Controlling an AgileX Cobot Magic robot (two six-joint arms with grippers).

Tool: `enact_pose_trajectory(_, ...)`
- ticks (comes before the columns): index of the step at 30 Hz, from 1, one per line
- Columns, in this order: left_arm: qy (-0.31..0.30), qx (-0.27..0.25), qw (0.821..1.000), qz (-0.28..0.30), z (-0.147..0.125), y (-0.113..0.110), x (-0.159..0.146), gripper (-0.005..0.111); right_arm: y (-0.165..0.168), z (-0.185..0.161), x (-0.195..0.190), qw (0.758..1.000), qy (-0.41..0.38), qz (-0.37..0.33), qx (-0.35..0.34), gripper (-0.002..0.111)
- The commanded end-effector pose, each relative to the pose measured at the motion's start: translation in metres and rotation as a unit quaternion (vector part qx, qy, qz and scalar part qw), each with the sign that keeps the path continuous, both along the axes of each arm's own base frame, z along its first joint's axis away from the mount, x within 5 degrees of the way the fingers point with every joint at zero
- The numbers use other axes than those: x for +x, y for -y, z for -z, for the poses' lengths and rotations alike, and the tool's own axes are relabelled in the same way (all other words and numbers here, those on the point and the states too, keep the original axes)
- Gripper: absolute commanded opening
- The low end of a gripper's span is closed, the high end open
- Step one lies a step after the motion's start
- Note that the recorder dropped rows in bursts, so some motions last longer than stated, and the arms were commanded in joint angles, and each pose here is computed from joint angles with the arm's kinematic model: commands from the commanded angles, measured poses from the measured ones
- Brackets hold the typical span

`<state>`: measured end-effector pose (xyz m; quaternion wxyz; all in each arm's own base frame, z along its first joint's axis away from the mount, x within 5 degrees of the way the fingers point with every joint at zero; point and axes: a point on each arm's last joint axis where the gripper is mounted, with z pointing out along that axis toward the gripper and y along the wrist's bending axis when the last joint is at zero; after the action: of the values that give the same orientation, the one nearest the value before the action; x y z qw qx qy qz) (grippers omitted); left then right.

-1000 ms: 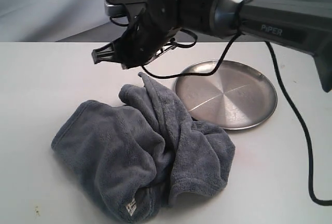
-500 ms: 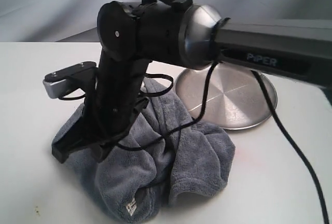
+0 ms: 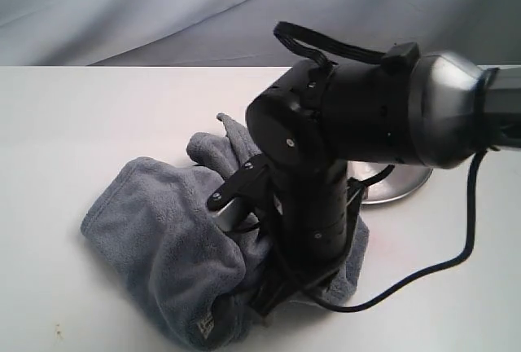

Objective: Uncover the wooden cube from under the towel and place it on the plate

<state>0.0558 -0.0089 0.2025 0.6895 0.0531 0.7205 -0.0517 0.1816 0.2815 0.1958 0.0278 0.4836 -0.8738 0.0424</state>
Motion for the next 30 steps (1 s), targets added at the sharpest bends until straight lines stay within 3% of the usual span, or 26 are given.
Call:
enact_pose_trajectory(1,0.000,-0.002,1.000,0.002,0.001,0.000,0.000,0.000,0.026,-0.003,0.022,0.995,0.062,0.032,-0.065,0.000)
enact_pose_trajectory(8,0.000,-0.002,1.000,0.002,0.001,0.000,0.000,0.000,0.073,-0.007,0.082,0.979,0.148,0.109,-0.089,0.000)
enact_pose_trajectory(13,0.000,-0.002,1.000,0.002,0.001,0.000,0.000,0.000,0.096,-0.015,0.134,0.943,0.293,0.156,-0.013,0.000)
enact_pose_trajectory(16,0.000,-0.002,1.000,0.002,0.001,0.000,0.000,0.000,0.086,-0.023,0.150,0.909,0.368,0.177,0.082,0.000)
enact_pose_trajectory(21,0.000,-0.002,1.000,0.002,0.001,0.000,0.000,0.000,0.057,-0.037,0.159,0.856,0.393,0.191,0.277,0.000)
enact_pose_trajectory(30,0.000,-0.002,1.000,0.002,0.001,0.000,0.000,0.000,0.016,-0.046,0.180,0.820,0.358,0.252,0.369,0.000)
